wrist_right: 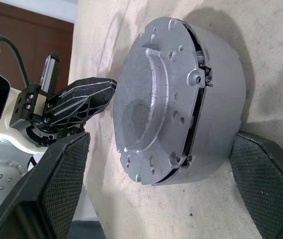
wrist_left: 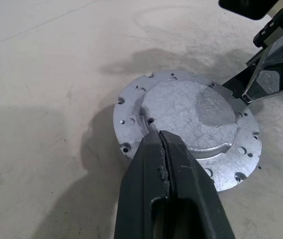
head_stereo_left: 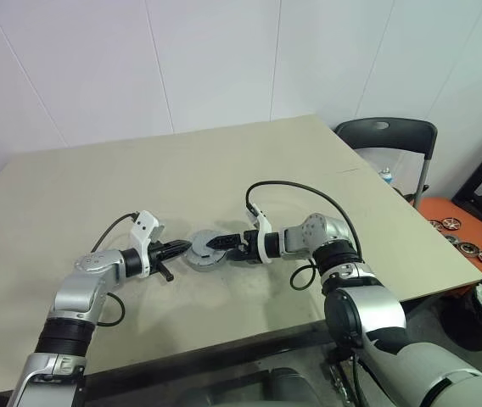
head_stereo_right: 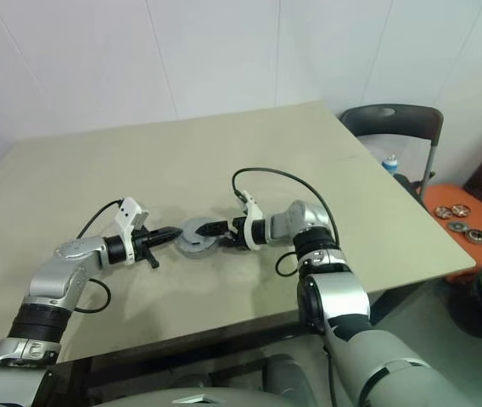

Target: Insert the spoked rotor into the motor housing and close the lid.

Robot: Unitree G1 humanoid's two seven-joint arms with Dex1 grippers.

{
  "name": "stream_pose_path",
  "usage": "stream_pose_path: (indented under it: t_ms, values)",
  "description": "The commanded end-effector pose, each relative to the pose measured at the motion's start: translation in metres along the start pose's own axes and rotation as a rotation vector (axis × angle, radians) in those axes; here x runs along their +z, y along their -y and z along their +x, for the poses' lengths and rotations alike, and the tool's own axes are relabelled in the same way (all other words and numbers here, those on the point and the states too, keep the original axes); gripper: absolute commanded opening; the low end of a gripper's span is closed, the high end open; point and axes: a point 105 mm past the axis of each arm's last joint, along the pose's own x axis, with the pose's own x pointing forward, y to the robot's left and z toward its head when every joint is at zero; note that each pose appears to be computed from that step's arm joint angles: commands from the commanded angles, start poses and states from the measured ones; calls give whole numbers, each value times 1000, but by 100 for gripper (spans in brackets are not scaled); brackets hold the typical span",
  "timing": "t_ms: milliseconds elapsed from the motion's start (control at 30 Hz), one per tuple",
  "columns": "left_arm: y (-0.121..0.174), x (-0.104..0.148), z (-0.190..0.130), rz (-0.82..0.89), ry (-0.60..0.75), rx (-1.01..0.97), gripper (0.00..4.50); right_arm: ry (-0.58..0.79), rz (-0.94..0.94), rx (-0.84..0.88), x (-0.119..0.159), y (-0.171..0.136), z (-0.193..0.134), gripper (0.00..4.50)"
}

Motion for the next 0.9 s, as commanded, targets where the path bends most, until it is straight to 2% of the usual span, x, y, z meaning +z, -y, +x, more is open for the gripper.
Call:
stream_pose_path:
  t_ms: [33,333,767,900]
  values:
    - [1,10,-1,27,22,-11,0,-49,48,-34,-15,8,9,446]
    - [7,8,-9,15,-4,-58,0,-45,55,-32,-14,8,10,446]
    - [-1,1,-9,28,-36,-24,0,-18,58,-49,-10,13,8,446]
    - [-3,1,-7,32,-33,-12,0,-15,65,-10,-9,5,9,446]
